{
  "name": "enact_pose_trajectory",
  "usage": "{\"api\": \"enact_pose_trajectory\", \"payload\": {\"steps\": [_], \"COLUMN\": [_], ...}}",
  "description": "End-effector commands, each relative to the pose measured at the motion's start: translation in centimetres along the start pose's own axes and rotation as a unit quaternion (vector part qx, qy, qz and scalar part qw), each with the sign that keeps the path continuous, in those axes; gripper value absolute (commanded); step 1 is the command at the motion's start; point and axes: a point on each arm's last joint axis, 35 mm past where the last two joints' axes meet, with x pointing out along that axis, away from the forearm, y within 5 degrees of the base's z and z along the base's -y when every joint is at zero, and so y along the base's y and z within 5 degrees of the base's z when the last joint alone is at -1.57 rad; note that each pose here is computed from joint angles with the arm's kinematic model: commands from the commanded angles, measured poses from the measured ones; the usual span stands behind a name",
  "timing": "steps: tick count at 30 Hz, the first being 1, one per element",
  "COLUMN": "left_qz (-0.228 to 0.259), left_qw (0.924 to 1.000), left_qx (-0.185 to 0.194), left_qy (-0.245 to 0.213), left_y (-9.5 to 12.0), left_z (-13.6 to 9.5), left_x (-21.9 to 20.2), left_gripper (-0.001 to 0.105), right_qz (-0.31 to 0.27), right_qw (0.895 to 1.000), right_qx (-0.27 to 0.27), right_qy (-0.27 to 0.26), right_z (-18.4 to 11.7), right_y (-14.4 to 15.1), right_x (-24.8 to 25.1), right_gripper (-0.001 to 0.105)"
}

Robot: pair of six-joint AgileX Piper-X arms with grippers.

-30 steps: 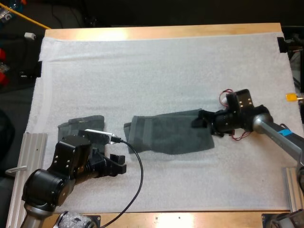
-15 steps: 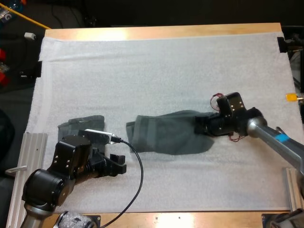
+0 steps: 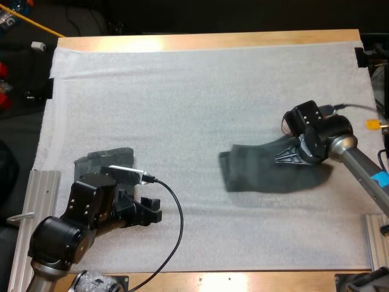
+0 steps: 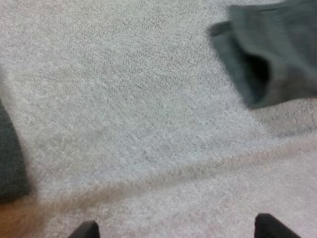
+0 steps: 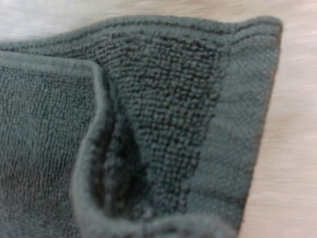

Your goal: Pick towel from pile, fold and stack

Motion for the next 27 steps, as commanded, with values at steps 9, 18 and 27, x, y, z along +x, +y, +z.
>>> {"api": "enact_pose_trajectory", "payload": {"steps": [9, 18, 27], "left_qz": [-0.020, -0.029, -0.043], "left_qw": [0.9998, 0.9995, 0.9990], "left_qx": [-0.004, -0.004, -0.004], "left_qy": [0.003, 0.008, 0.015], "left_y": [-0.2, -0.3, -0.4], "left_z": [0.0, 0.0, -0.1], "left_x": [-0.2, -0.3, -0.3], "left_gripper": [0.061, 0.061, 0.061], "right_qz": [0.089, 0.170, 0.230], "right_qw": [0.994, 0.982, 0.968], "right_qx": [0.049, 0.073, 0.085], "right_qy": [-0.030, -0.028, -0.047], "right_z": [1.2, 3.1, 4.0], "right_y": [2.5, 9.0, 9.8], "right_x": [-1.4, 0.8, 0.9], "right_gripper": [0.000, 0.005, 0.085]}}
